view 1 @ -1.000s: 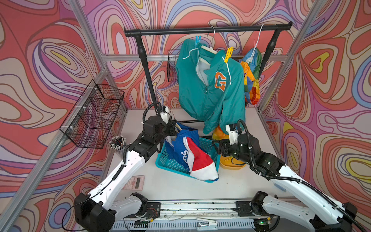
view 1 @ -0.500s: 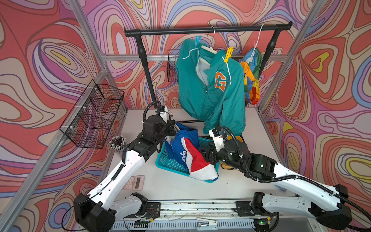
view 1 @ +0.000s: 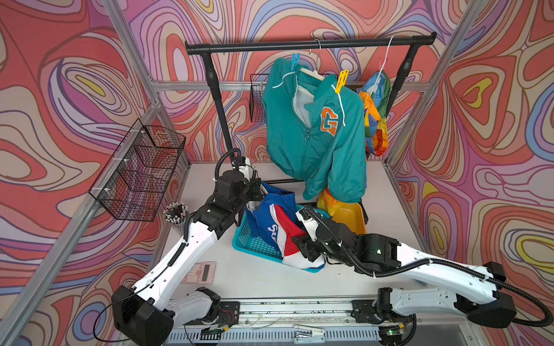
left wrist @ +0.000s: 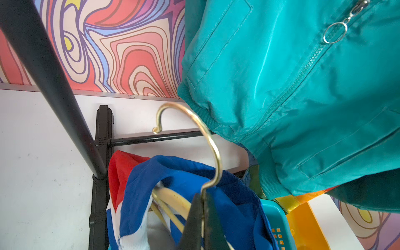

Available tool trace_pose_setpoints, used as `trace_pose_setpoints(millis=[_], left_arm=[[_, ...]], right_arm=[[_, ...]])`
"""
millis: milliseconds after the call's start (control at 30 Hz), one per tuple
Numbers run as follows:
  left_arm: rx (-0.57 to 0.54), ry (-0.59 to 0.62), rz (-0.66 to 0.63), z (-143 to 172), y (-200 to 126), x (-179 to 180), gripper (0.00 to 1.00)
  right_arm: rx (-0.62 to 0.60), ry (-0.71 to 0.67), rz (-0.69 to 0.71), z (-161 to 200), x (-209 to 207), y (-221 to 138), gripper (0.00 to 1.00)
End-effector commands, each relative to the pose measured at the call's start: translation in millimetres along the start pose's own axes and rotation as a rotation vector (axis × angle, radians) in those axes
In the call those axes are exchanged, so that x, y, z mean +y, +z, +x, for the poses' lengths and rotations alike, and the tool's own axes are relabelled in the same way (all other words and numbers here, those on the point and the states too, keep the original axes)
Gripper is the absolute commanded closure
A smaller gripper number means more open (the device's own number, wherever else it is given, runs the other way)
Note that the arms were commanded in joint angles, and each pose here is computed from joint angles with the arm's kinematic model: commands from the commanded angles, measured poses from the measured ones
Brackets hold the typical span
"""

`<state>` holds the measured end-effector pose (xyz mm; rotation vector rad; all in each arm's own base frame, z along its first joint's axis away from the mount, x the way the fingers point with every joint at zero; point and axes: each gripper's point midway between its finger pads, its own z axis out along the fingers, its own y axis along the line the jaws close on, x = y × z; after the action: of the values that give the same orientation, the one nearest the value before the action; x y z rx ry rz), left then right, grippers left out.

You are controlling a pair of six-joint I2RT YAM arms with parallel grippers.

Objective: Remove the clothespins securing jackets to the hanger
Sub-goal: Remove the jacket from the hanger.

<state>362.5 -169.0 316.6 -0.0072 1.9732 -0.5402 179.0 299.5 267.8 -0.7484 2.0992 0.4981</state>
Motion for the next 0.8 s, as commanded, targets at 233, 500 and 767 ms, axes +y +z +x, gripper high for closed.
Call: trace_pose_setpoints(millis=[233, 500, 767], left_arm=[[0.009, -0.026, -0.040, -2, 1, 5, 1.00], [0.027, -0.027, -0.095, 1, -2, 14, 1.00], [0.065, -0.047, -0.151, 6, 2, 23, 1.00]], right_arm=[[0.000, -0.013, 0.037, -5, -4, -5, 0.95], [-0.033, 0.037, 0.069, -2, -23, -32, 1.00], [-0.083, 0.080, 0.076, 5, -36, -50, 1.00]])
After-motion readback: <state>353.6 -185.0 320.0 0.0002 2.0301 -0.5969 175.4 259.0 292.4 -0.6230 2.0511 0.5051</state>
